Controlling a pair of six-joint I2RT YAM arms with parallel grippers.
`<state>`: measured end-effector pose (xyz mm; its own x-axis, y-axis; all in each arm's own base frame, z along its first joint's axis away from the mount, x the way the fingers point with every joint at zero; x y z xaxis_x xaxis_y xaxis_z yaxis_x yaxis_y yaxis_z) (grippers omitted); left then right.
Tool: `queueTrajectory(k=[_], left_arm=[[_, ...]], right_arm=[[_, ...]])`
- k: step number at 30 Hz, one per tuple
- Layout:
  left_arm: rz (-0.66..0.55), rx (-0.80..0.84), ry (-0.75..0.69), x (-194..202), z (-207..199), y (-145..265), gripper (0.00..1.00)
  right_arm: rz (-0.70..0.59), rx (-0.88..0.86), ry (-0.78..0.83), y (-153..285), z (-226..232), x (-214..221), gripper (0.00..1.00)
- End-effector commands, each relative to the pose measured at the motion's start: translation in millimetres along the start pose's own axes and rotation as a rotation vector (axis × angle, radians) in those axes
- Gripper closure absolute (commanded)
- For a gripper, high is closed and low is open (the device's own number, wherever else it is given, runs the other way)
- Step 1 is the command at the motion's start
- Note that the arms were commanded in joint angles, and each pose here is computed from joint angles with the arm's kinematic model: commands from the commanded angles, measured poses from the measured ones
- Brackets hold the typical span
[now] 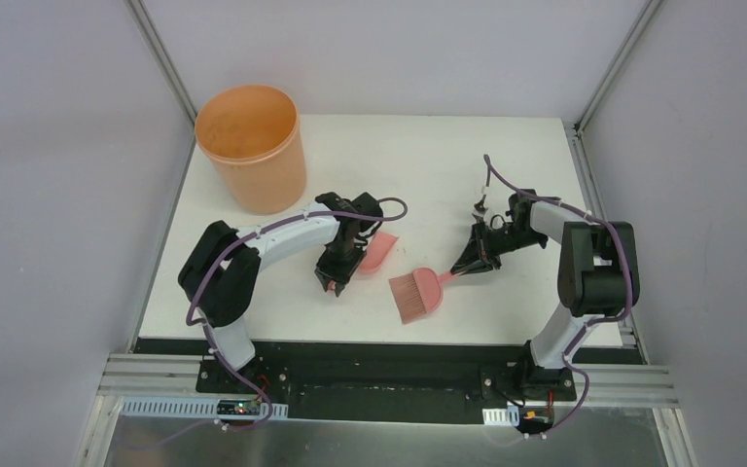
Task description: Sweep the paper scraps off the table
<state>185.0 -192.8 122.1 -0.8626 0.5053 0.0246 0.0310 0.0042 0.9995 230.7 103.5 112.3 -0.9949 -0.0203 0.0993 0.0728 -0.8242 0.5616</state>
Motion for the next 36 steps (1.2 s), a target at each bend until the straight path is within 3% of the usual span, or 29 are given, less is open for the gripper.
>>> queueTrajectory(k=[1, 10, 12, 14, 16, 22, 28, 32, 34, 36], left_arm=[[-0.014, 0.007, -0.031, -4.6, -3.4, -4.6, 0.89], [-0.006, 0.035, -0.045, -5.6, -6.6, -3.2, 0.85], [-0.024, 0.021, -0.053, -4.9, -4.0, 3.0, 0.82], [-0.045, 0.016, -0.058, -3.2, -2.7, 13.2, 0.70], [-0.074, 0.022, -0.068, -2.1, -2.6, 24.7, 0.63], [-0.256, 0.050, -0.072, 6.8, -0.4, 70.9, 0.62], [-0.554, 0.093, -0.075, 11.5, 2.2, 92.7, 0.59], [-0.656, 0.091, -0.088, 13.9, 5.8, 89.5, 0.58], [-0.714, 0.099, -0.101, 15.7, 6.3, 90.4, 0.58], [-0.770, 0.081, -0.092, 17.9, 10.6, 92.0, 0.57]], right_arm=[[-0.013, 0.039, 0.013, 2.6, -2.5, -8.0, 0.92], [-0.001, 0.039, -0.005, 0.7, -5.2, -8.5, 0.92], [0.000, 0.040, -0.007, 0.6, -5.5, -8.3, 0.92], [-0.001, 0.042, -0.005, 0.8, -5.5, -8.8, 0.92], [-0.001, 0.044, -0.007, 0.6, -5.8, -8.9, 0.90], [0.000, 0.047, -0.009, 1.1, -5.6, -8.6, 0.84], [-0.016, 0.112, 0.003, 5.4, -7.7, -11.2, 0.71], [-0.039, 0.262, 0.011, 14.7, -15.5, -17.0, 0.57], [-0.047, 0.324, 0.038, 21.7, -16.1, -20.8, 0.45], [-0.066, 0.389, 0.071, 29.8, -16.0, -21.9, 0.42]])
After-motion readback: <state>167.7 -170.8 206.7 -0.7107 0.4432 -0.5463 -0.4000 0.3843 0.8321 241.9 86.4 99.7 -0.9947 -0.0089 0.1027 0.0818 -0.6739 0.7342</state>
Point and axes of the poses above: each gripper's point midway between its finger pads, its own y axis back along the fingers, its own z axis along the line the jaws close on, x = y × z, the point moved 6 cm from there along y, back along the fingers, and after that the axes turned 3 degrees about -y, right-handed, at the moved point
